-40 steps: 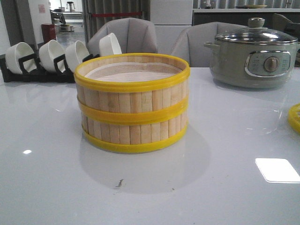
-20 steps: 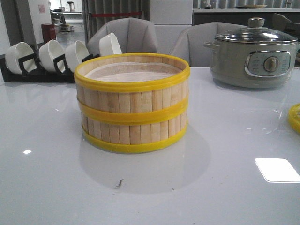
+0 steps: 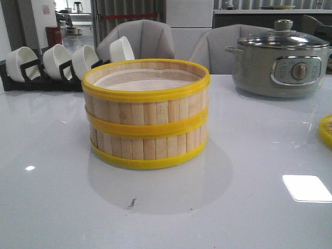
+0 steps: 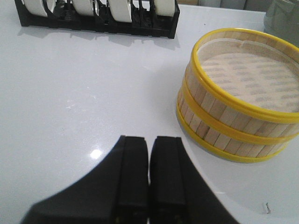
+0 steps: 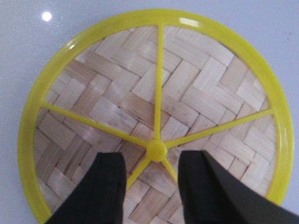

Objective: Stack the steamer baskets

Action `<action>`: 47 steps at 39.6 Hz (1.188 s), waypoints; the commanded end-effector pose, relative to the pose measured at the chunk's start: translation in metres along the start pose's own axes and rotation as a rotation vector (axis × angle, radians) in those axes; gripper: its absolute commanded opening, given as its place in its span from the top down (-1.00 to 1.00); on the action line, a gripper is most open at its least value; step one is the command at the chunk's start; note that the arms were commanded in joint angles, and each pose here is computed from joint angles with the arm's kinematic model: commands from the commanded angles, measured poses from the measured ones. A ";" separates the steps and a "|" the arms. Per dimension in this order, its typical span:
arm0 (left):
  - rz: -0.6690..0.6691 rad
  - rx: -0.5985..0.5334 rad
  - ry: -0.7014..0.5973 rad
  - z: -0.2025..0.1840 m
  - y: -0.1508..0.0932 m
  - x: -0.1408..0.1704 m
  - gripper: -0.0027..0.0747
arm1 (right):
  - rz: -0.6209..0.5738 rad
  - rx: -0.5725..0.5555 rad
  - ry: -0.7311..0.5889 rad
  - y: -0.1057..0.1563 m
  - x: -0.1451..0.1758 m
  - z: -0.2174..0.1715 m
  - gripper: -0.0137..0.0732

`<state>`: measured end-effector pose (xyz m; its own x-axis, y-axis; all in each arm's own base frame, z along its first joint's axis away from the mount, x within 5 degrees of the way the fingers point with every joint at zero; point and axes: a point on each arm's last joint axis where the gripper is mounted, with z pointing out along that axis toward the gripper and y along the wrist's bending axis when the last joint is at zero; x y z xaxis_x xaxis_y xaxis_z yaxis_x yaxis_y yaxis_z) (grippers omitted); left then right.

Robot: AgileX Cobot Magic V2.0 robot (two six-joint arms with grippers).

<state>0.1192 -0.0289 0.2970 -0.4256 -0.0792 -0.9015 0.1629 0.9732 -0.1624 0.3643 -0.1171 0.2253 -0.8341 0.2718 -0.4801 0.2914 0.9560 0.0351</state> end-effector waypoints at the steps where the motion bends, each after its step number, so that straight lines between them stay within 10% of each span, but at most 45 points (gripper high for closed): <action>1: -0.006 0.019 -0.110 -0.004 -0.003 -0.016 0.71 | 0.002 0.018 -0.114 -0.007 -0.016 -0.025 -0.21; 47: -0.006 0.019 -0.110 -0.004 -0.003 -0.016 0.71 | 0.072 -0.012 -0.105 -0.010 -0.016 0.001 -0.20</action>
<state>0.1192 -0.0289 0.2970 -0.4256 -0.0792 -0.9015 0.1629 0.9732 -0.1624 0.3713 -0.1271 0.2010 -0.8213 0.3410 -0.4574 0.3426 0.9359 0.0826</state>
